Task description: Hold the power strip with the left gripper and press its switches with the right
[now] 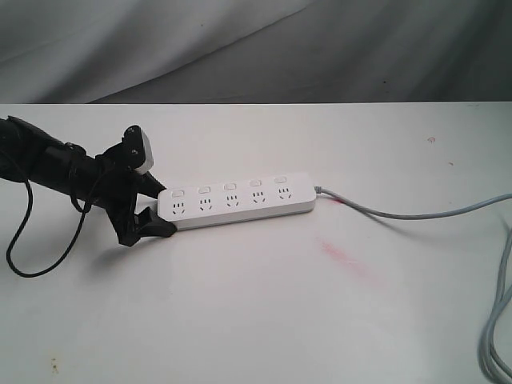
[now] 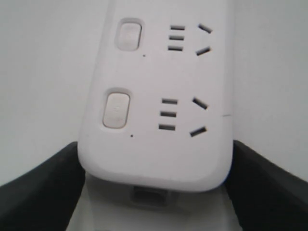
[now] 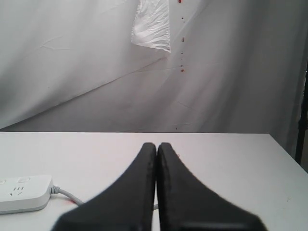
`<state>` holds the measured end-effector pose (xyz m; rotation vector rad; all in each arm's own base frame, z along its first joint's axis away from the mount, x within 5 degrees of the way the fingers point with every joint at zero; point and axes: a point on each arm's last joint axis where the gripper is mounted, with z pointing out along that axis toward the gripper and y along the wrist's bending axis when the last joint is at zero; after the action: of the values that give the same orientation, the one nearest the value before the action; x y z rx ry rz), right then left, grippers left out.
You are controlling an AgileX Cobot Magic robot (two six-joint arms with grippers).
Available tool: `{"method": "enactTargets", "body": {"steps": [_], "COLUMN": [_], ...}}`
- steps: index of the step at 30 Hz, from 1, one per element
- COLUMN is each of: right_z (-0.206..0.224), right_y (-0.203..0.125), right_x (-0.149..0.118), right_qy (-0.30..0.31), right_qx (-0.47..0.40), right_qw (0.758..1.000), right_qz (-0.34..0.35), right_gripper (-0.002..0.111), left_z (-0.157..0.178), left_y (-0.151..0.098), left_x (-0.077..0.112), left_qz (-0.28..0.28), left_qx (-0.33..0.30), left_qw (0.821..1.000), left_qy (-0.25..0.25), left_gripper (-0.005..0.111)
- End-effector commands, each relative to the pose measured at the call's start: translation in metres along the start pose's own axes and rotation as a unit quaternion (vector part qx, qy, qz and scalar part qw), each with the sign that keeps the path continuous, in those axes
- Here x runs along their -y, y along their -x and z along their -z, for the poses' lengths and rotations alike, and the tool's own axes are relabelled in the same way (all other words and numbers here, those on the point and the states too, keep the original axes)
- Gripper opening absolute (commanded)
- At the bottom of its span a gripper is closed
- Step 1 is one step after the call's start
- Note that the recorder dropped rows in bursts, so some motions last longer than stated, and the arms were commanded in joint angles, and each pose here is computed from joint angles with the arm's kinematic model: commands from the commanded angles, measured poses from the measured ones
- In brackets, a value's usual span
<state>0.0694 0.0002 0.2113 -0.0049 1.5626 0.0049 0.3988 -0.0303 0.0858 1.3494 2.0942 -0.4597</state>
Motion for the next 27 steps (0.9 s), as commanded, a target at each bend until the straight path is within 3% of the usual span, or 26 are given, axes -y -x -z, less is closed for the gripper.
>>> {"method": "enactTargets", "body": {"steps": [1, 24, 27], "right_z": [0.0005, 0.0005, 0.0005], "right_y": [-0.0003, -0.0003, -0.0003], "right_x": [0.0006, 0.0007, 0.0007], "right_qy": [-0.004, -0.005, -0.005], "right_qx": [0.005, 0.005, 0.005], "right_qw": [1.0, 1.0, 1.0], "right_qz": [0.003, 0.0, -0.001], "right_gripper": [0.0, 0.0, 0.0], "left_z": [-0.0025, -0.0025, -0.0025], "left_y": [-0.0032, -0.0032, -0.0037], "left_x": [0.0002, 0.0002, -0.0007], "left_qz": [-0.012, -0.012, -0.012], "left_qx": [-0.011, -0.011, -0.013], "left_qw": [1.0, 1.0, 1.0], "left_qy": [-0.002, -0.002, 0.003], "left_gripper": [0.058, 0.058, 0.068]}}
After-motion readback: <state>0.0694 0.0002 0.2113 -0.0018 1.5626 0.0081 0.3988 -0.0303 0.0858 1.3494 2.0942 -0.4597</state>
